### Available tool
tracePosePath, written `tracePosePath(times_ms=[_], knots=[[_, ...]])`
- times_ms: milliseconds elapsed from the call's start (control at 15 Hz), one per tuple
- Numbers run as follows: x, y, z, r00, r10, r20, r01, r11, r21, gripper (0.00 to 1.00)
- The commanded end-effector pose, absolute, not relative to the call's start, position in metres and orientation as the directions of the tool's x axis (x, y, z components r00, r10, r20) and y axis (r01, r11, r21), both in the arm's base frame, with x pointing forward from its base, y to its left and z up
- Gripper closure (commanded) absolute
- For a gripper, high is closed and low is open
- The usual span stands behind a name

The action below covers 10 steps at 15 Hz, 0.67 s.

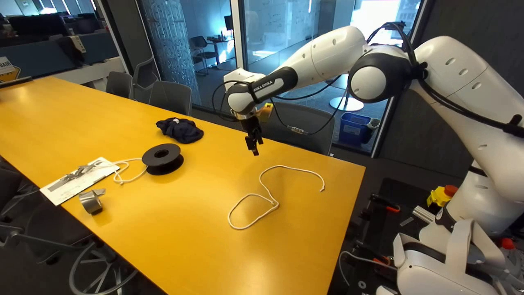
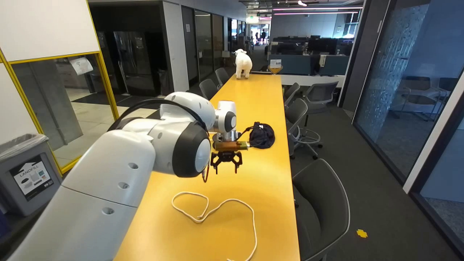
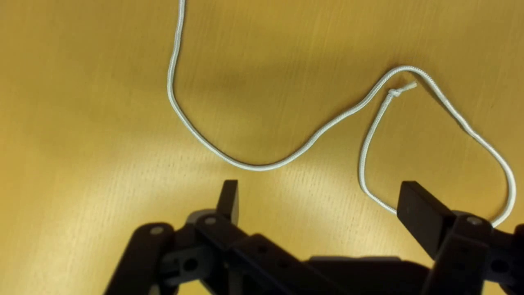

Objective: Unwind the white rope

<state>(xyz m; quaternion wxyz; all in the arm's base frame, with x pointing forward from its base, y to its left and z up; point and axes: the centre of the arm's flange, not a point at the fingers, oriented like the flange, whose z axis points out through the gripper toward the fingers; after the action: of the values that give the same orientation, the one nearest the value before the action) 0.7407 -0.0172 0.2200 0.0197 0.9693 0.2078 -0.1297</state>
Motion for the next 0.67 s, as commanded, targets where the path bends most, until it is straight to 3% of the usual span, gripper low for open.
tracePosePath(times_ms=[0, 600], knots=[[0.665, -0.037, 0.239, 0.949, 0.244, -0.201, 0.254, -0.967, 0.024, 0.00], [0.621, -0.101, 0.268, 0.996, 0.050, 0.075, 0.045, -0.996, 0.072, 0.00]])
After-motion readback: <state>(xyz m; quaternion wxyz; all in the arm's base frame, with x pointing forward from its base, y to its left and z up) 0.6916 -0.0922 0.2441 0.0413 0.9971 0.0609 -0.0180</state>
